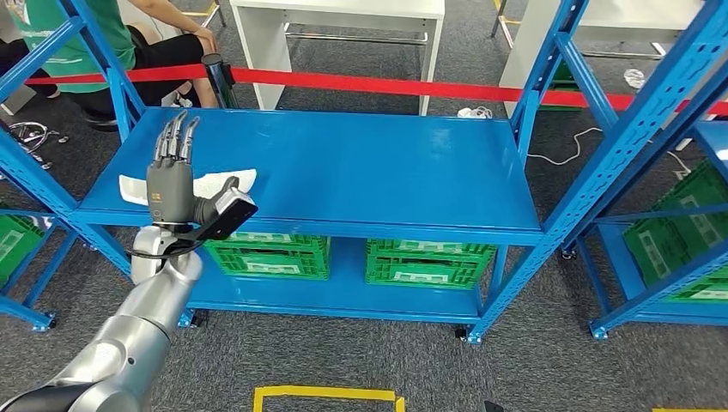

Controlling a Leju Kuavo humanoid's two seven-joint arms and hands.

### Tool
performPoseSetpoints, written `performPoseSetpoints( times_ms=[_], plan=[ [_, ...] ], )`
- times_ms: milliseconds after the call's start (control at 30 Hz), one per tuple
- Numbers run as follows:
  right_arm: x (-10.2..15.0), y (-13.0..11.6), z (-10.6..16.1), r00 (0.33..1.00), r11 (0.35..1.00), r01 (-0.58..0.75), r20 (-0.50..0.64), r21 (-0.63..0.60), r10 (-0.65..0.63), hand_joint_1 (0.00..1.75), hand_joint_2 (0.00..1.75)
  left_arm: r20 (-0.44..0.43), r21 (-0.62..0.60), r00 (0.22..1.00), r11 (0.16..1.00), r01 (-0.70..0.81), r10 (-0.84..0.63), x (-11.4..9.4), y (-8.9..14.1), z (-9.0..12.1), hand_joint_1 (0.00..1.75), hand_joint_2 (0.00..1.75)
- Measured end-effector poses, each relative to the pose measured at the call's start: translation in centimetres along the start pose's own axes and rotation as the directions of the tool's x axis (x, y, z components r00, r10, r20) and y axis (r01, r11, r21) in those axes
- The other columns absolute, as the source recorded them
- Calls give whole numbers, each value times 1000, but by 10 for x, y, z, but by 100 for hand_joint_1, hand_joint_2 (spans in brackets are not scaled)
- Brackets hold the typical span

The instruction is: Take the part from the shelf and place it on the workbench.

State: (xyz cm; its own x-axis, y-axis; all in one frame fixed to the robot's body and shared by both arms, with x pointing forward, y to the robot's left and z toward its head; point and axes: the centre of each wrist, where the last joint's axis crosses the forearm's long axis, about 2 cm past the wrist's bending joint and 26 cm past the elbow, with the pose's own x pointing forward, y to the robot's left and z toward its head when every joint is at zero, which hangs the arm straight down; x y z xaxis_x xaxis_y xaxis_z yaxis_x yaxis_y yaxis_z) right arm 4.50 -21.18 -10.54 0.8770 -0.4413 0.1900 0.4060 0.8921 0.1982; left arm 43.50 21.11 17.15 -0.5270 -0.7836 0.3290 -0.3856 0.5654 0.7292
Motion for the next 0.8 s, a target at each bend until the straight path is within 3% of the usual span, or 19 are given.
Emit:
performPoseSetpoints(
  times_ms=[800],
  plan=[
    [2, -3, 0, 1000, 1000, -18, -21, -6, 18, 0, 0, -43, 33, 999, 999, -3, 4, -13, 3, 16, 0, 0]
  ],
)
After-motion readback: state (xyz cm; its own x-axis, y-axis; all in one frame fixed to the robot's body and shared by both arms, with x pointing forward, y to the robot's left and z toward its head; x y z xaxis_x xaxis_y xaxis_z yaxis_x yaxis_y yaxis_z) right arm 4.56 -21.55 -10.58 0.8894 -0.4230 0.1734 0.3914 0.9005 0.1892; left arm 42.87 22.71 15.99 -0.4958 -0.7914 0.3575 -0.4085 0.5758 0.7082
